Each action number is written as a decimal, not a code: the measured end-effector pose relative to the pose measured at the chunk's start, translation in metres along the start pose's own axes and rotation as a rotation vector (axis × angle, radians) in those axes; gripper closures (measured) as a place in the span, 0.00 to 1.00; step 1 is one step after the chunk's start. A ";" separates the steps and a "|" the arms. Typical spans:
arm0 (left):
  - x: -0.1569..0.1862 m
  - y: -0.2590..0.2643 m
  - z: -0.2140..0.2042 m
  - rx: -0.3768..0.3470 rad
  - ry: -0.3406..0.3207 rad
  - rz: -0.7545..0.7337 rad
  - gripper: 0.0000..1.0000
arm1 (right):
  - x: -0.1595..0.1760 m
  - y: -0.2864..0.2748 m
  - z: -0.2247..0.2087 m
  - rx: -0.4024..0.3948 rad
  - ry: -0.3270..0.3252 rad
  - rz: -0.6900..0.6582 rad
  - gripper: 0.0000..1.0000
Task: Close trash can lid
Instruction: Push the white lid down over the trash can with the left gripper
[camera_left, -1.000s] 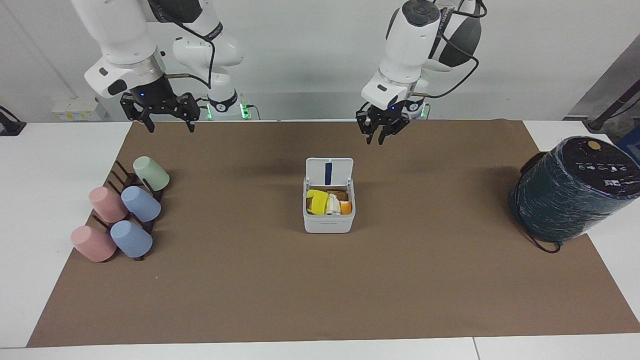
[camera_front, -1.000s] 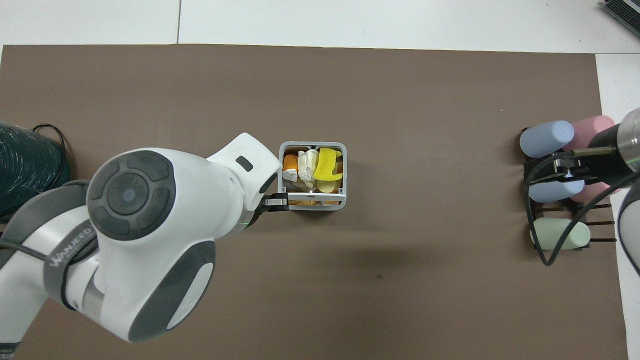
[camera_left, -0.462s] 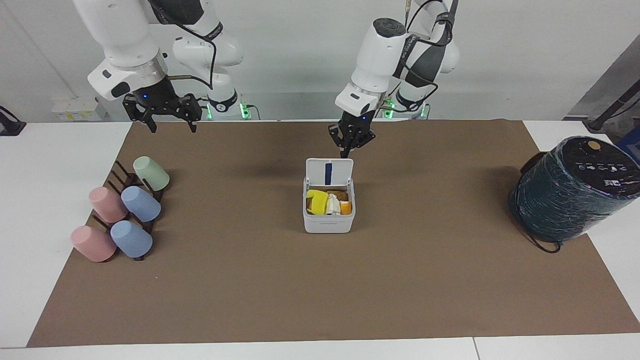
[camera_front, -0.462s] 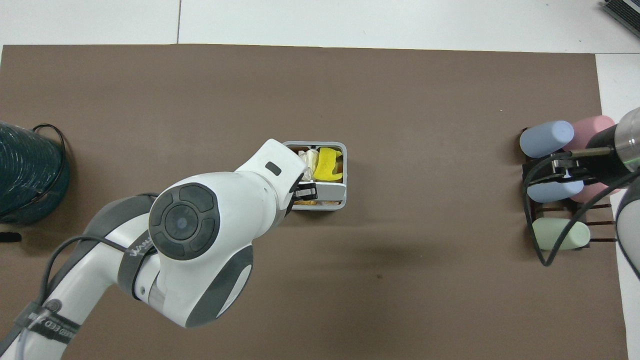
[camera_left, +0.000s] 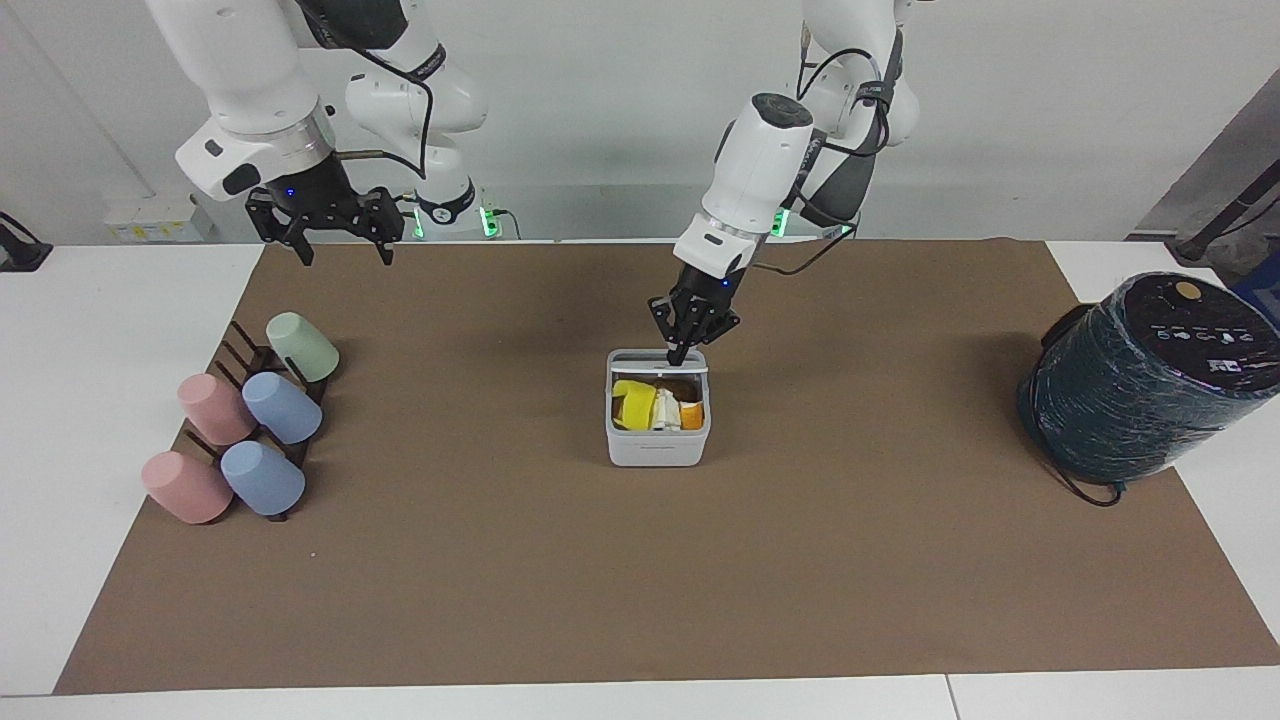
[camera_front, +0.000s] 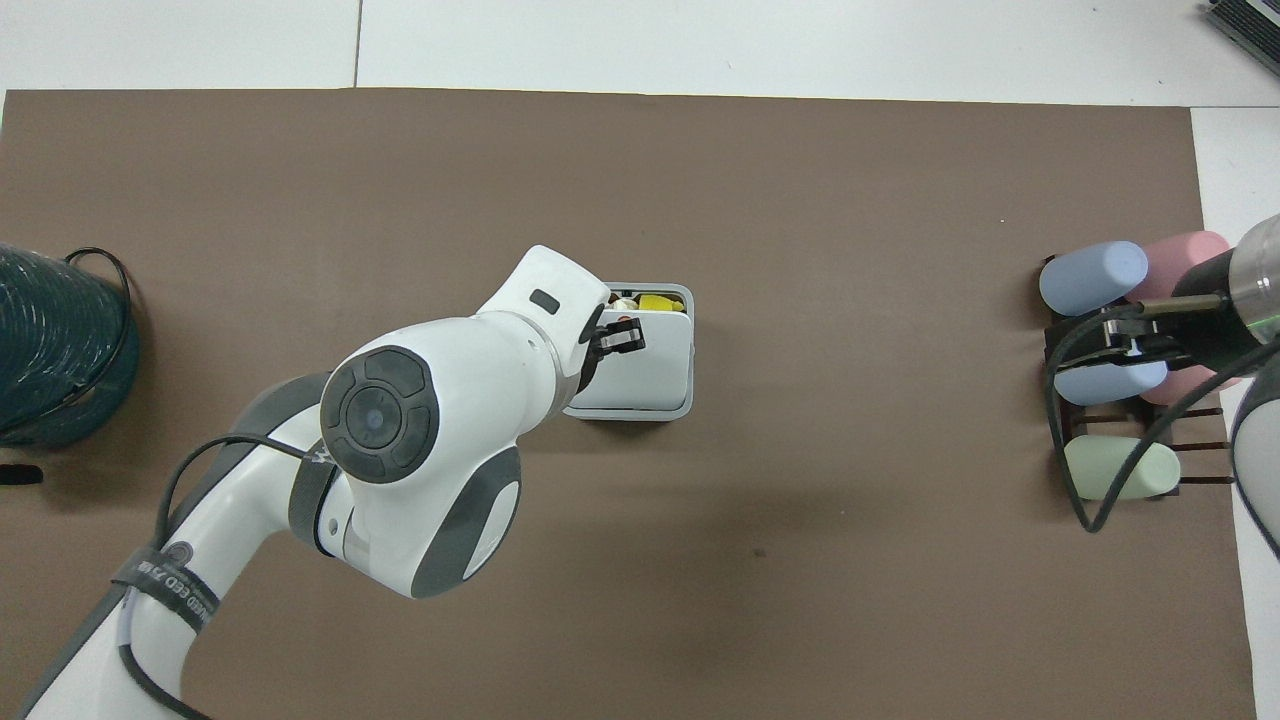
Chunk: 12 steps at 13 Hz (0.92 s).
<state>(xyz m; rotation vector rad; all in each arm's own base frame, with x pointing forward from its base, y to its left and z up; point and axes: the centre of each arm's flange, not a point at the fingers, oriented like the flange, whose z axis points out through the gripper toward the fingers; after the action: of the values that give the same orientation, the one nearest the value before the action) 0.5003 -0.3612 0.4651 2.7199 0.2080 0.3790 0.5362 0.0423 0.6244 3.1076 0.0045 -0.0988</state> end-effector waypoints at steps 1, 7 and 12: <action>0.002 0.000 0.005 -0.015 0.012 -0.012 0.93 | 0.000 0.000 0.000 0.000 0.000 0.000 0.00; 0.005 -0.007 0.040 -0.014 0.027 -0.025 0.93 | 0.000 0.000 0.000 0.000 0.000 0.000 0.00; 0.005 -0.011 0.058 -0.003 0.022 -0.028 0.93 | 0.000 0.000 0.000 0.000 -0.001 0.000 0.00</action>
<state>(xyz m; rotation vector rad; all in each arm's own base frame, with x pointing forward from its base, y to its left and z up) 0.5213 -0.3708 0.4105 2.7080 0.2516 0.4014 0.5362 0.0424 0.6241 3.1075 0.0047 -0.0996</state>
